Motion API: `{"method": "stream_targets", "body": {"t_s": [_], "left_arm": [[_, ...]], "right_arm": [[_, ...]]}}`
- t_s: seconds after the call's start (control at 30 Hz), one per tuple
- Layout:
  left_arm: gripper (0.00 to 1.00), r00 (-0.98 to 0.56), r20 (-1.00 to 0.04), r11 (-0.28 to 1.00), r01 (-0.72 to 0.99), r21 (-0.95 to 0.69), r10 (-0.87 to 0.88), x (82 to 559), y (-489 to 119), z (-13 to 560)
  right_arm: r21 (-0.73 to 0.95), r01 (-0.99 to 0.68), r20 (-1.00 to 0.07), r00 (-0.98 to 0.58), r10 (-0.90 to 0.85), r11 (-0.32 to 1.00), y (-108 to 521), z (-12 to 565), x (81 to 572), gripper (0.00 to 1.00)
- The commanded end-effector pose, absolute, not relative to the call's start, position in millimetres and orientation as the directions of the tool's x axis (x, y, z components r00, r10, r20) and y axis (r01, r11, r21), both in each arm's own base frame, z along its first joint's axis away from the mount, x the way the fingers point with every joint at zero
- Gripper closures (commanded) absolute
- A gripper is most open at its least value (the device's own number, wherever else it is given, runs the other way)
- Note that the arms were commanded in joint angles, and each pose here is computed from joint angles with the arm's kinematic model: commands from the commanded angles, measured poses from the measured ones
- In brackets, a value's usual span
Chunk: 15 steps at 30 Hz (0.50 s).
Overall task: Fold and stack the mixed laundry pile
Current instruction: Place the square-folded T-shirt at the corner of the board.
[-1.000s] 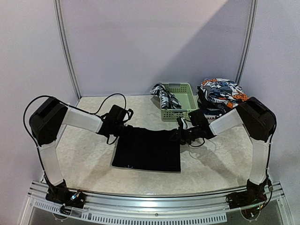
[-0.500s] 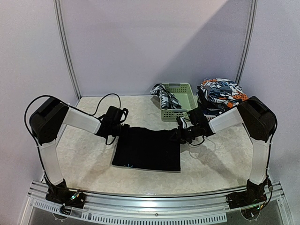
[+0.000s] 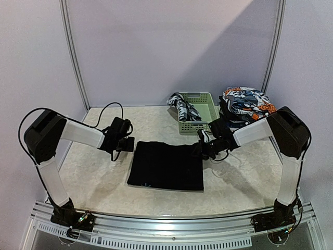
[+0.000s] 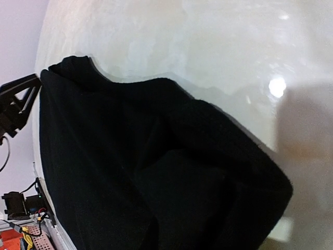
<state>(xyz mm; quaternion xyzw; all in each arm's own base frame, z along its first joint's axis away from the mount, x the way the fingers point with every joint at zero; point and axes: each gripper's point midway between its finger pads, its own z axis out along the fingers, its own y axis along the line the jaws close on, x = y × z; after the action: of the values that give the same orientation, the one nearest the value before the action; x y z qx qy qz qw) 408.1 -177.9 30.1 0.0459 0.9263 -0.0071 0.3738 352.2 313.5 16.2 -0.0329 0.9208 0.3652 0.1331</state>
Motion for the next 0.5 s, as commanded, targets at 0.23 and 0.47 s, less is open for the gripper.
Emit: {"method": "stream_targets", "body": {"t_s": [0.23, 0.47], "left_arm": [[0.12, -0.663, -0.743, 0.996, 0.060, 0.072, 0.093, 355.7, -158.4, 65.7], [0.00, -0.634, -0.764, 0.993, 0.091, 0.075, 0.116, 334.5, -169.5, 75.8]], "right_arm": [[0.404, -0.196, -0.320, -0.945, -0.063, 0.893, 257.2, 38.4, 339.6, 1.00], [0.175, -0.238, -0.427, -0.893, -0.144, 0.955, 217.5, 77.1, 348.5, 1.00]]}}
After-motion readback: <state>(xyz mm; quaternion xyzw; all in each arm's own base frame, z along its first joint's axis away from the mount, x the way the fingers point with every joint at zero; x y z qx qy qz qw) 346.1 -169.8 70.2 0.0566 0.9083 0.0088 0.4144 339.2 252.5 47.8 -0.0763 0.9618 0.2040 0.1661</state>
